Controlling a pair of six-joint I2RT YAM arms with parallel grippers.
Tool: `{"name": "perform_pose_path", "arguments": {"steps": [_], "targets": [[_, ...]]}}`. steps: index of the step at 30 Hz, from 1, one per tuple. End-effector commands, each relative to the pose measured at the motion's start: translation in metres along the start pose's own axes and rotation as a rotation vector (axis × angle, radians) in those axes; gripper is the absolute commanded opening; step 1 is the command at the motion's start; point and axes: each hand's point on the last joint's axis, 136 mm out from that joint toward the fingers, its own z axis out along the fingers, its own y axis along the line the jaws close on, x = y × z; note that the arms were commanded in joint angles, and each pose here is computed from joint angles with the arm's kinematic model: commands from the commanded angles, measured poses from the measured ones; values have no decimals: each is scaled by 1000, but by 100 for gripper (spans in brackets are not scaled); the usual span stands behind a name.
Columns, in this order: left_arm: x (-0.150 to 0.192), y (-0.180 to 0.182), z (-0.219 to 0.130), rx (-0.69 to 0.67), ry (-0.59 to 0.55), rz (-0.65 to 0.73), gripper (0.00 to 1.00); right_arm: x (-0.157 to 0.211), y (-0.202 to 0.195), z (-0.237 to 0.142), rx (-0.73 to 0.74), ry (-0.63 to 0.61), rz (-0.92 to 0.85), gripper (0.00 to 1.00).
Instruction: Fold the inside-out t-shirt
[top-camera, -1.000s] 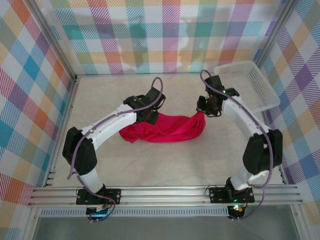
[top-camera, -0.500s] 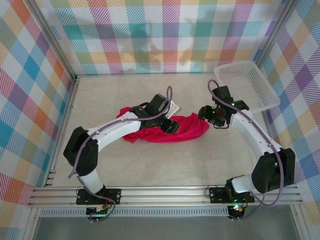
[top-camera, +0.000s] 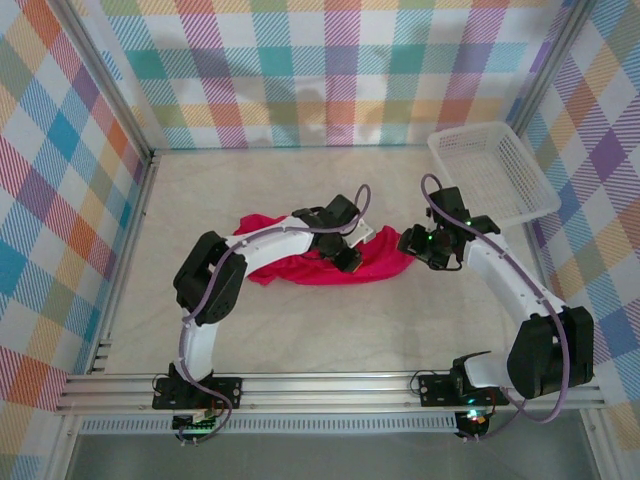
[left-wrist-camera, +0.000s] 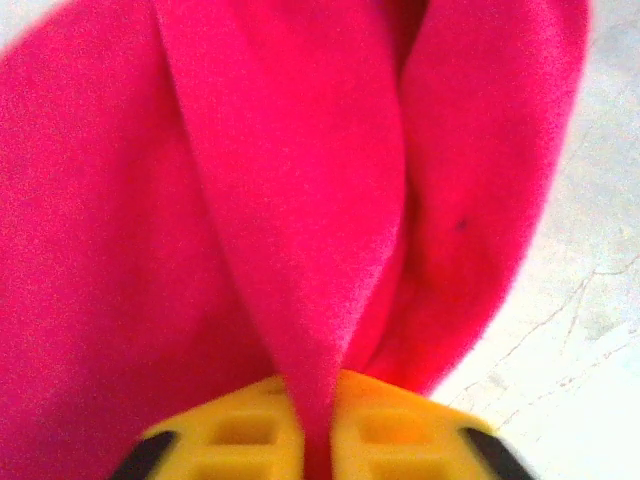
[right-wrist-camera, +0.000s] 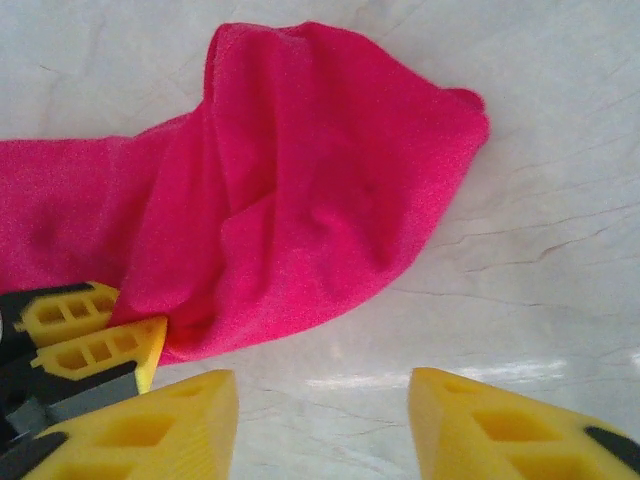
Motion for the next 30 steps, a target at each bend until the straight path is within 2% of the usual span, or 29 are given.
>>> {"name": "perform_pose_path", "arguments": {"steps": [1, 4, 10, 13, 18, 22, 23, 27, 30], "targets": [[-17, -15, -19, 38, -7, -23, 0, 19, 12, 9, -75, 56, 49, 46], [-19, -16, -28, 31, -19, -34, 0, 29, 19, 19, -92, 80, 76, 46], [-12, -12, -36, -7, -11, -77, 0, 24, 41, 34, -143, 74, 169, 56], [-8, -8, -46, -41, -1, -127, 0, 18, 44, 52, -151, 71, 254, 55], [-23, 2, -78, -45, -59, -286, 0, 15, 44, 85, -97, 61, 319, 40], [-38, 7, -104, -1, -105, -400, 0, 14, 36, 88, -44, 68, 298, 3], [-40, 13, -110, -18, -117, -428, 0, 16, 31, 84, -18, 65, 280, 0], [-54, 45, -146, -115, -234, -523, 0, 39, 1, 69, 53, 76, 214, 0], [-63, 60, -165, -118, -305, -592, 0, 58, -18, 67, 102, 113, 194, 0]]}}
